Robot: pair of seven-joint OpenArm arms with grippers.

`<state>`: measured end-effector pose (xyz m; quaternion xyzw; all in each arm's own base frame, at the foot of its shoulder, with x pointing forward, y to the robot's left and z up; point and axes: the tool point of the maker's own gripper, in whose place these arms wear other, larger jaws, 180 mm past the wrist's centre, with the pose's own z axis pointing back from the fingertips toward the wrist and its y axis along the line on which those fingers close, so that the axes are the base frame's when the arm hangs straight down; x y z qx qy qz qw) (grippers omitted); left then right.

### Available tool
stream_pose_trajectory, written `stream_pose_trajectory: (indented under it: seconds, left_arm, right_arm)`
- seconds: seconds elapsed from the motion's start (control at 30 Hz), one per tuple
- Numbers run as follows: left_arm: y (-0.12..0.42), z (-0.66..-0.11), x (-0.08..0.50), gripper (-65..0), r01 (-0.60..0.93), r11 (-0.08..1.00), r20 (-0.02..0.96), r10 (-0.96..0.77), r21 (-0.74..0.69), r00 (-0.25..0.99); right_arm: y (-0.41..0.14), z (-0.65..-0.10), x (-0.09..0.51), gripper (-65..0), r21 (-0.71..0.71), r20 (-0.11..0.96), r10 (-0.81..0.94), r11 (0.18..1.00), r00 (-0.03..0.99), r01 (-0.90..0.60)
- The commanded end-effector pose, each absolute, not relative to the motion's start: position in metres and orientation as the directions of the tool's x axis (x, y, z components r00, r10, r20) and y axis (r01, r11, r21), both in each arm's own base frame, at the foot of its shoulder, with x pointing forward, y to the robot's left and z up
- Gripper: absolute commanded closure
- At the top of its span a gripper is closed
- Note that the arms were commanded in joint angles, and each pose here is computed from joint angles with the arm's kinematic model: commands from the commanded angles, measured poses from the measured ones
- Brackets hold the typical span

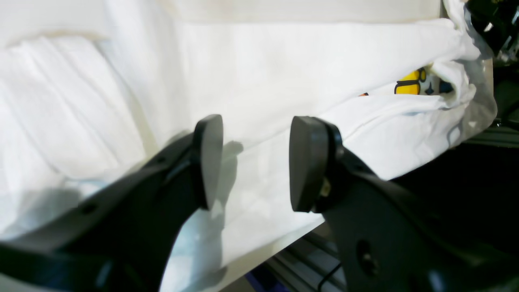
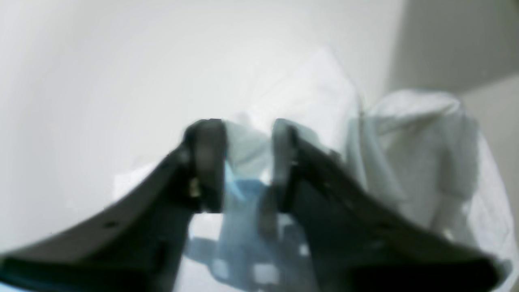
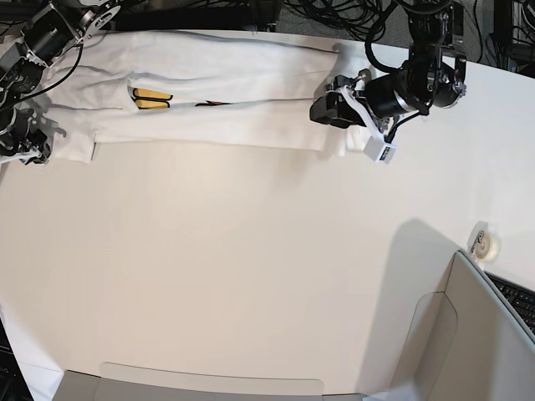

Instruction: Layout the t-shirt on the table in an organized manner, then fold the t-shirt properly

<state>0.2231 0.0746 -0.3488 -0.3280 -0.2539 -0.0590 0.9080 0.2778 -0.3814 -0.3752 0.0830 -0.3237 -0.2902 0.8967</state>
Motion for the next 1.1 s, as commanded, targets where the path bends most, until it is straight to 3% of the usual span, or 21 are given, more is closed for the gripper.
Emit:
stream_pose_trajectory:
  seconds: [0.0, 0.07, 0.37, 0.53, 0.7, 1.07]
  left_arm:
    - [0.074, -0.341, 0.227, -24.6, 0.292, 0.769, 0.523, 0.064, -0.569, 0.85]
    - [0.074, -0.341, 0.227, -24.6, 0.292, 0.769, 0.523, 0.064, -0.569, 0.85]
    - [0.074, -0.34, 0.228, -24.6, 0.292, 0.77, 0.525, 0.065, -0.568, 0.849]
    - [0.075, -0.34, 0.229, -24.6, 0.292, 0.77, 0.528, 0.067, -0.567, 0.847]
    - [0.074, -0.339, 0.229, -24.6, 0.292, 0.77, 0.529, 0.069, -0.568, 0.846]
    - [0.075, -0.339, 0.229, -24.6, 0.293, 0.771, 0.53, 0.068, -0.565, 0.845]
  right_arm:
    - [-0.39, -0.363, 0.283, -9.1, 0.328, 0.563, -0.562, 0.825, 0.606, 0.46]
    - [-0.388, -0.364, 0.283, 0.0, 0.325, 0.557, -0.557, 0.829, 0.617, 0.455]
    - [-0.37, -0.325, 0.291, 0.0, 0.185, 0.666, -0.369, 0.924, 0.649, 0.335]
    - [-0.359, -0.291, 0.271, 0.0, 0.047, 0.736, -0.223, 0.959, 0.639, 0.28]
    - [-0.333, -0.28, 0.238, 0.0, -0.053, 0.741, -0.112, 0.973, 0.663, 0.224]
    - [-0.291, -0.323, 0.164, 0.0, 0.096, 0.606, -0.169, 0.986, 0.777, 0.139]
